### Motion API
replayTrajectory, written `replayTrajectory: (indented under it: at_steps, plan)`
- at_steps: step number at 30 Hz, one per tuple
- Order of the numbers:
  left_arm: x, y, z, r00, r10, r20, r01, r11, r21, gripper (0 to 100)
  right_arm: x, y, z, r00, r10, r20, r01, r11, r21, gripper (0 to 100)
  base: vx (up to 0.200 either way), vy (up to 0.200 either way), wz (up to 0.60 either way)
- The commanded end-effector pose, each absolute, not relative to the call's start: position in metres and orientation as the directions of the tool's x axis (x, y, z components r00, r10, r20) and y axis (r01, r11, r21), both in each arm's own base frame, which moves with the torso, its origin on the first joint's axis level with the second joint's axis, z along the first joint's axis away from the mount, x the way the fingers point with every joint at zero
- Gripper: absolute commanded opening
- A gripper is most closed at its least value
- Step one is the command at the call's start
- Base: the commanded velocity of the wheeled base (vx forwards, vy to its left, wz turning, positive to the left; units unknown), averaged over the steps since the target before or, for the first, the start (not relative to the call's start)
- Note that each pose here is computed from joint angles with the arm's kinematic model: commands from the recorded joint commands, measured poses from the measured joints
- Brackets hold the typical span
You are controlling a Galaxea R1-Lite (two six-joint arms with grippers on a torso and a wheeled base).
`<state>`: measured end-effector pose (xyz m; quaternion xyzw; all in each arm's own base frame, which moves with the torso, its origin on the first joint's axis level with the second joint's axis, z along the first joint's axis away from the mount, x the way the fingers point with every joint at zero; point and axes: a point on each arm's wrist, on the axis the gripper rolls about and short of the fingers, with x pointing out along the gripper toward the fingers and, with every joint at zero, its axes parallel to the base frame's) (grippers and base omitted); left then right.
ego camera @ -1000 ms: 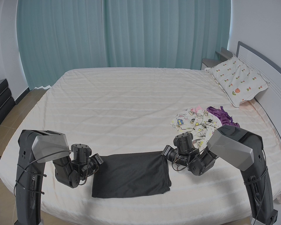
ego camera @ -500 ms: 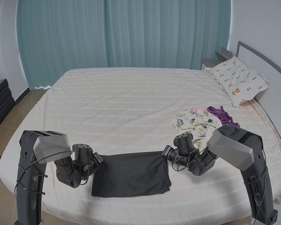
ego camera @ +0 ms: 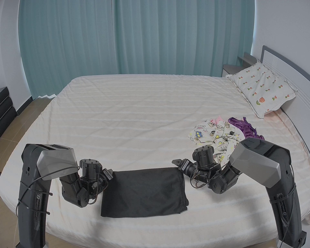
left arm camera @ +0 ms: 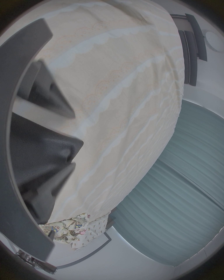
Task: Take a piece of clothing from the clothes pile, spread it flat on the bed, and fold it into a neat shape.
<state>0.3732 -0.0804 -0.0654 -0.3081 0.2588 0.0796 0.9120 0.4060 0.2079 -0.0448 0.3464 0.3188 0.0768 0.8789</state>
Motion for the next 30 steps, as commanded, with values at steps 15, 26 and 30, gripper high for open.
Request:
replayTrajectory:
  at_steps: [15,26,30]
  plan:
    - [0.306,-0.071,-0.03,0.828,-0.031,-0.56,-0.354,0.746,-0.564,100,0.352,0.195,-0.037,0.744,0.374,-0.554,0.076,0.776,0.626,100,-0.027,0.0,0.0]
    - [0.274,-0.077,-0.035,0.803,-0.068,-0.591,-0.354,0.745,-0.566,100,0.335,0.194,-0.044,0.71,0.372,-0.598,0.009,0.845,0.535,100,-0.2,0.0,0.0]
    - [0.266,-0.082,-0.038,0.79,-0.106,-0.604,-0.331,0.755,-0.566,100,0.331,0.198,-0.05,0.696,0.372,-0.615,-0.046,0.877,0.478,100,-0.1,0.0,0.0]
